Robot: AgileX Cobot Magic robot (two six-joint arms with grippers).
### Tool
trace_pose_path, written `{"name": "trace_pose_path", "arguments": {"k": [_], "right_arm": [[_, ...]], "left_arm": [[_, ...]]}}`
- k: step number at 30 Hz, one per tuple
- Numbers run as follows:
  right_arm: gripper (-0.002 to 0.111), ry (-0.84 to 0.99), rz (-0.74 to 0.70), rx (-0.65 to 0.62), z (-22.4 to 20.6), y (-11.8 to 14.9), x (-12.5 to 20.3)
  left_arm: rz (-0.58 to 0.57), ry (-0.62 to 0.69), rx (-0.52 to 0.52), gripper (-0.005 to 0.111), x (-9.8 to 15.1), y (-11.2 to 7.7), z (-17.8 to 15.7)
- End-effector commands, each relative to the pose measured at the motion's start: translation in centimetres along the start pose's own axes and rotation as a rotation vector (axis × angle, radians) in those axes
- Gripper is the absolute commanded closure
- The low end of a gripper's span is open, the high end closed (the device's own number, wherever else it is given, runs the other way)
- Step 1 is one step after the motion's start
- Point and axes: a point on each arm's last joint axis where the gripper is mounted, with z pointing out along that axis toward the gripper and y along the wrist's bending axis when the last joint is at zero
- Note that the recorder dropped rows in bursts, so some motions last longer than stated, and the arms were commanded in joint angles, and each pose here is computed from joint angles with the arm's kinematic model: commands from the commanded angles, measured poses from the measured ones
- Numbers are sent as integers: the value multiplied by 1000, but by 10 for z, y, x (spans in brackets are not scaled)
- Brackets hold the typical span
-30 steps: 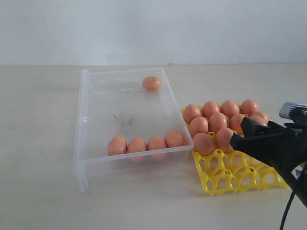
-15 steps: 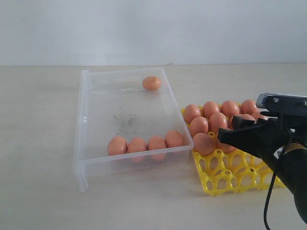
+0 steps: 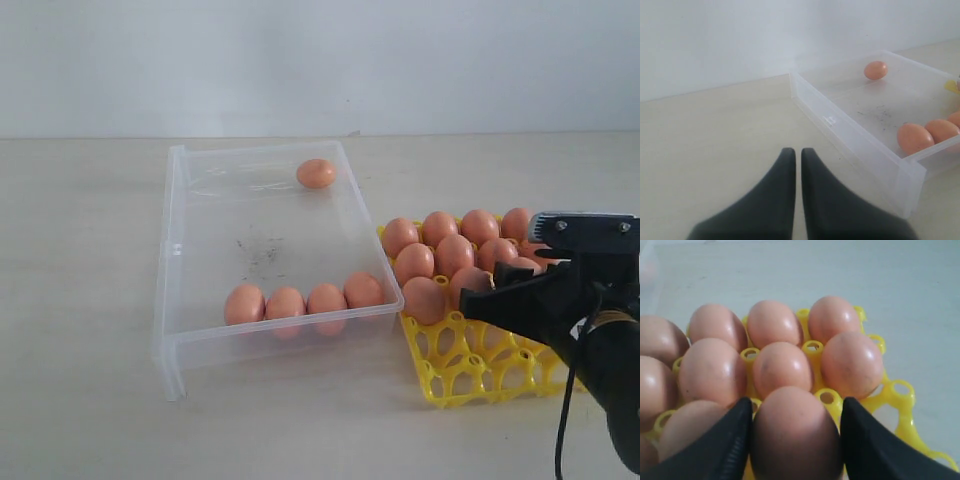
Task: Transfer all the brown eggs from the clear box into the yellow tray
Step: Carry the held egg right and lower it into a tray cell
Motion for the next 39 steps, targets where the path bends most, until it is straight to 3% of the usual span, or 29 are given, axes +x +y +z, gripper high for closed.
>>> {"name": "trace_pose_path", "arguments": {"k": [1,15,18,23,28,39], "right_arm": [[108,-6,-28,22,9,0,8],[108,-16,42,33,21,7,2],[98,-9,55,31,21,7,2],[69,-3,60,32,20,7,2],[50,-18,53,49,20,5,0],[49,-105,42,56,13,4,-17]], "left_arm": [[3,-2,5,103,1,0,0],[3,-2,5,103,1,0,0],[3,-2,5,103,1,0,0],[3,-2,5,103,1,0,0],[3,-2,5,103,1,0,0],[3,-2,5,103,1,0,0]]}}
